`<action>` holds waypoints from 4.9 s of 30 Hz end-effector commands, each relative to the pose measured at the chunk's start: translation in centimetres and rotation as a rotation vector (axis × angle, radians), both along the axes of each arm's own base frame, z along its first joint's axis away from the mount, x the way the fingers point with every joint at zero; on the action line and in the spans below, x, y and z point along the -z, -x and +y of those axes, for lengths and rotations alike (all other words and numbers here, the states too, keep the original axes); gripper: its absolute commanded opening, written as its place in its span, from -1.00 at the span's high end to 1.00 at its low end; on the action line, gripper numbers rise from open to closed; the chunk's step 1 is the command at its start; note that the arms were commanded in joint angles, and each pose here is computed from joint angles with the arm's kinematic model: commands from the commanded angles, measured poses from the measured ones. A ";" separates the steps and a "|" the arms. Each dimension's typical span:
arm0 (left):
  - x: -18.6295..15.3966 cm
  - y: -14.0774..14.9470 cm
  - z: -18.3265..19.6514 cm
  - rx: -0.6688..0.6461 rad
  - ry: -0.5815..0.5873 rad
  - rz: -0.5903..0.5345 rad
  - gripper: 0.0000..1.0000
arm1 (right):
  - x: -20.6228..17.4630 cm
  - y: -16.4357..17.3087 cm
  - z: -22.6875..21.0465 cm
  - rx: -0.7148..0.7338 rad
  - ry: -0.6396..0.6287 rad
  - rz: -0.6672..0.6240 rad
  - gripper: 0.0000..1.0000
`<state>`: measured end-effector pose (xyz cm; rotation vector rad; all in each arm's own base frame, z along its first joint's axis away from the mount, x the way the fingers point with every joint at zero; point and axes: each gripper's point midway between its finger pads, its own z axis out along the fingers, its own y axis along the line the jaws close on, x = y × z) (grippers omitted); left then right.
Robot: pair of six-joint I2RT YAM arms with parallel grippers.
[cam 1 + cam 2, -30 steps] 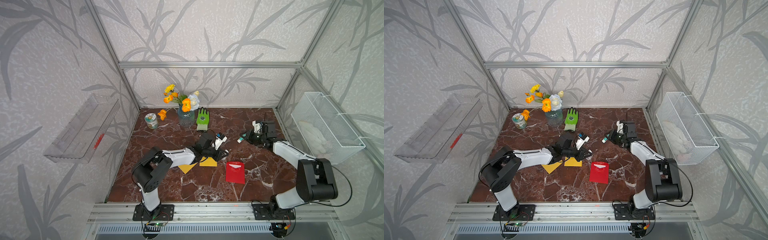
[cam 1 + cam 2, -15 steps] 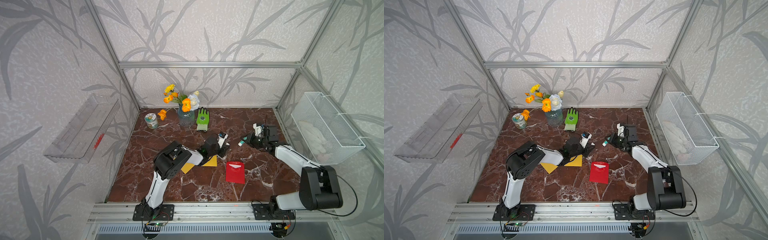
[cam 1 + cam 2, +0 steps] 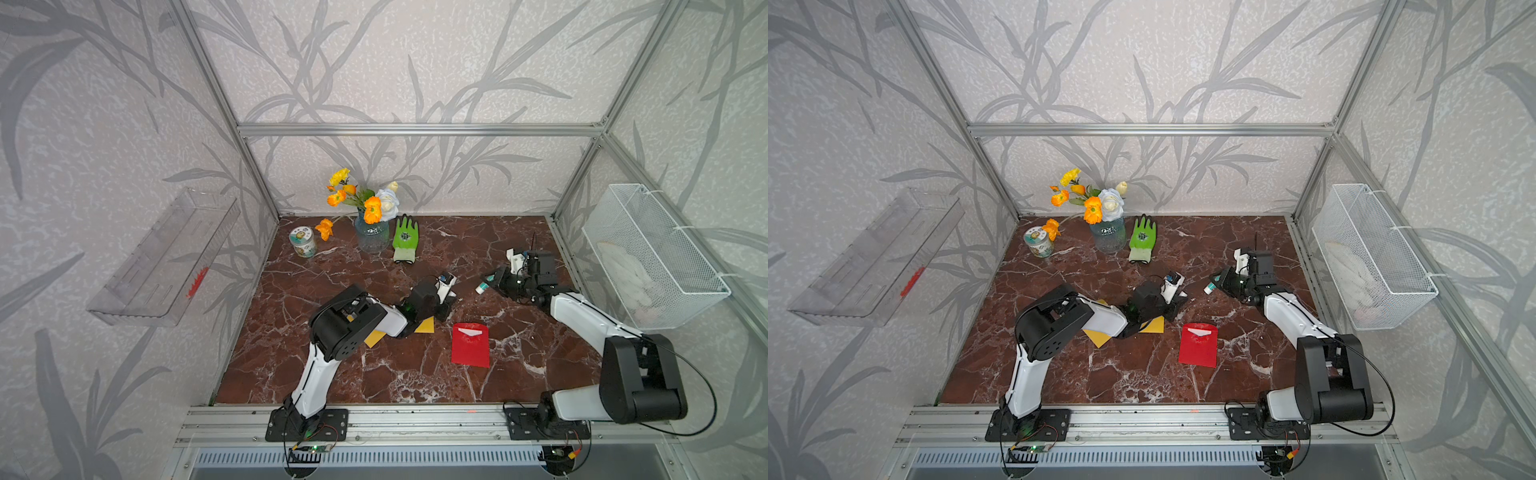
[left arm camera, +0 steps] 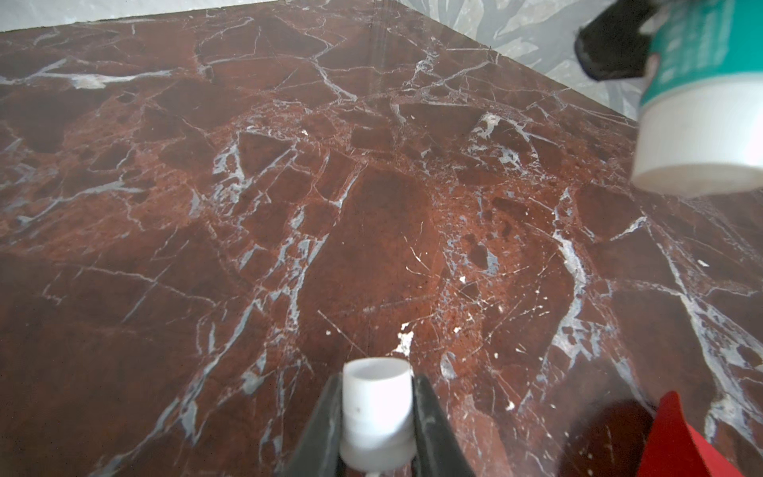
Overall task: Seal the envelope with a glue stick
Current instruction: Place the lid at the center of the board, then unscrew the glue stick.
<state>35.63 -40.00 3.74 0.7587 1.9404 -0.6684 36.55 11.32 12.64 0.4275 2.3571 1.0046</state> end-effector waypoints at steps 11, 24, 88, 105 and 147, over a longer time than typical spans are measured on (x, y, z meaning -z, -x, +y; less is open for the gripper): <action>3.9 1.5 1.9 -0.029 -0.056 0.058 0.18 | -0.3 0.7 0.0 0.003 -0.008 -0.008 1.00; 2.4 2.3 1.6 -0.003 -0.017 0.115 -0.06 | 0.3 1.5 -0.2 0.001 0.013 0.005 1.00; -10.0 5.9 -2.0 0.335 0.240 0.454 -0.26 | -2.8 3.8 8.7 -0.249 -0.076 -0.031 1.00; -10.3 6.4 -2.1 0.353 0.261 0.495 0.96 | -3.6 3.2 7.8 -0.232 -0.068 -0.067 -0.27; -11.7 5.2 -2.2 0.333 0.306 0.508 0.16 | -3.0 4.5 7.9 -0.264 -0.084 -0.052 0.63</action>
